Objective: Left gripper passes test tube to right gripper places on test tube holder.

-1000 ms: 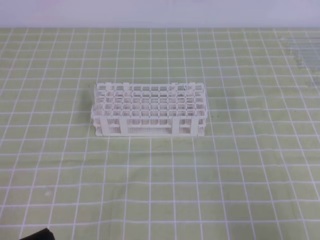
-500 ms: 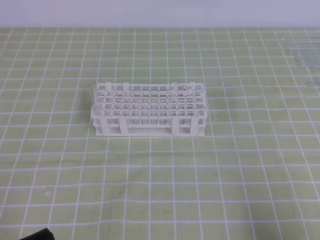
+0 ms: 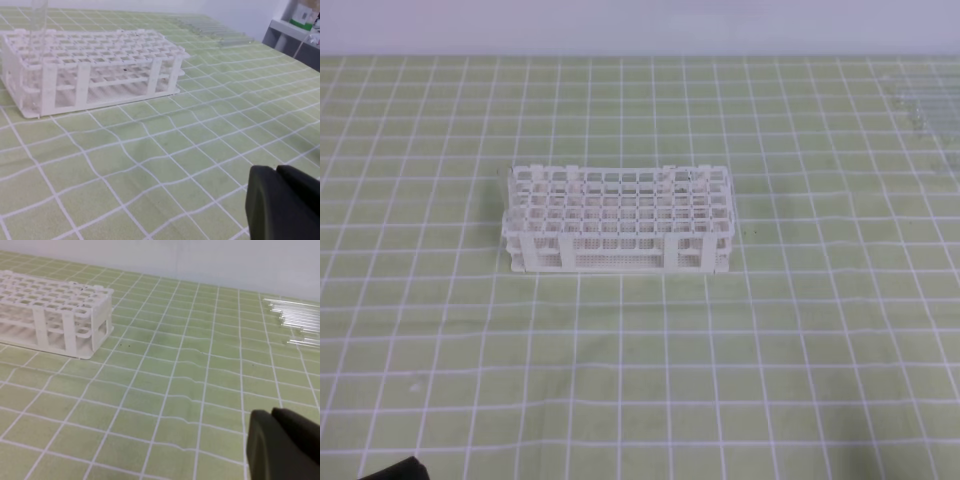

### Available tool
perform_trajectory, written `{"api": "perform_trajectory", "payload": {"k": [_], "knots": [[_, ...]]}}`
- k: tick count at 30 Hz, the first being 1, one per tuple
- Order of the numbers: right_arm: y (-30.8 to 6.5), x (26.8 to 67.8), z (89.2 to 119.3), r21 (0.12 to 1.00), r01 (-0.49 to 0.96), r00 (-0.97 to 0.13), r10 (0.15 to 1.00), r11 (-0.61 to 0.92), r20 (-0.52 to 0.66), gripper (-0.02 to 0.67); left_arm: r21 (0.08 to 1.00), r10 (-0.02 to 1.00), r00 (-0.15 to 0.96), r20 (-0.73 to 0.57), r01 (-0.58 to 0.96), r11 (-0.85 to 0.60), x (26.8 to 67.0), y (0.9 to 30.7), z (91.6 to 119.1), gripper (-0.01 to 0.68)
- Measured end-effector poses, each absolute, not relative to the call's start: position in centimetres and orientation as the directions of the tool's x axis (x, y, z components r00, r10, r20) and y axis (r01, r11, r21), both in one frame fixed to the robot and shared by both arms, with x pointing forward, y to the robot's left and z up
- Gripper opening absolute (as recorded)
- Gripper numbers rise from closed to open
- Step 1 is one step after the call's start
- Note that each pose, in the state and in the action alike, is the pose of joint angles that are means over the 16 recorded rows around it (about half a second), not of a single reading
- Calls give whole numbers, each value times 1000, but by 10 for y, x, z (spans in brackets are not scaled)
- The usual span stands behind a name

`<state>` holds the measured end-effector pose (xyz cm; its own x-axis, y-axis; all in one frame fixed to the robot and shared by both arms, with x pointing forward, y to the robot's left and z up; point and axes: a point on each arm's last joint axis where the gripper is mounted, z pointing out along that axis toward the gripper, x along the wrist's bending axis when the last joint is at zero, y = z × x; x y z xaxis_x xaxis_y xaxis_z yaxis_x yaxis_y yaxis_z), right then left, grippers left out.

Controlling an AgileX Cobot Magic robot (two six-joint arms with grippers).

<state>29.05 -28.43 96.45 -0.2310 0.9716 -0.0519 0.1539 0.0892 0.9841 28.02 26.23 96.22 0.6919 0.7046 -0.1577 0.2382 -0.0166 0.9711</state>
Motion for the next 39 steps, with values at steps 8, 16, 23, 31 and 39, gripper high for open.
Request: {"api": "perform_trajectory", "payload": {"k": [8,16,23,31,39], "knots": [[-284,290,964,984,155,-231,972,86,-49,-16,971,705,692,-158,238,-16,280,262,963,-1],[-284,290,964,984,155,-231,972,84,-47,-16,971,706,691,-158,239,-16,280,263,963,-2],[-284,290,964,984,156,-231,972,84,-46,-16,972,715,682,-157,236,-11,281,263,963,-1],[-284,290,964,984,156,-232,972,82,-44,-16,981,806,568,-164,176,75,286,269,970,-1],[-284,290,964,984,157,-232,972,79,-41,-17,974,929,294,-226,60,218,294,285,980,-1]]}}
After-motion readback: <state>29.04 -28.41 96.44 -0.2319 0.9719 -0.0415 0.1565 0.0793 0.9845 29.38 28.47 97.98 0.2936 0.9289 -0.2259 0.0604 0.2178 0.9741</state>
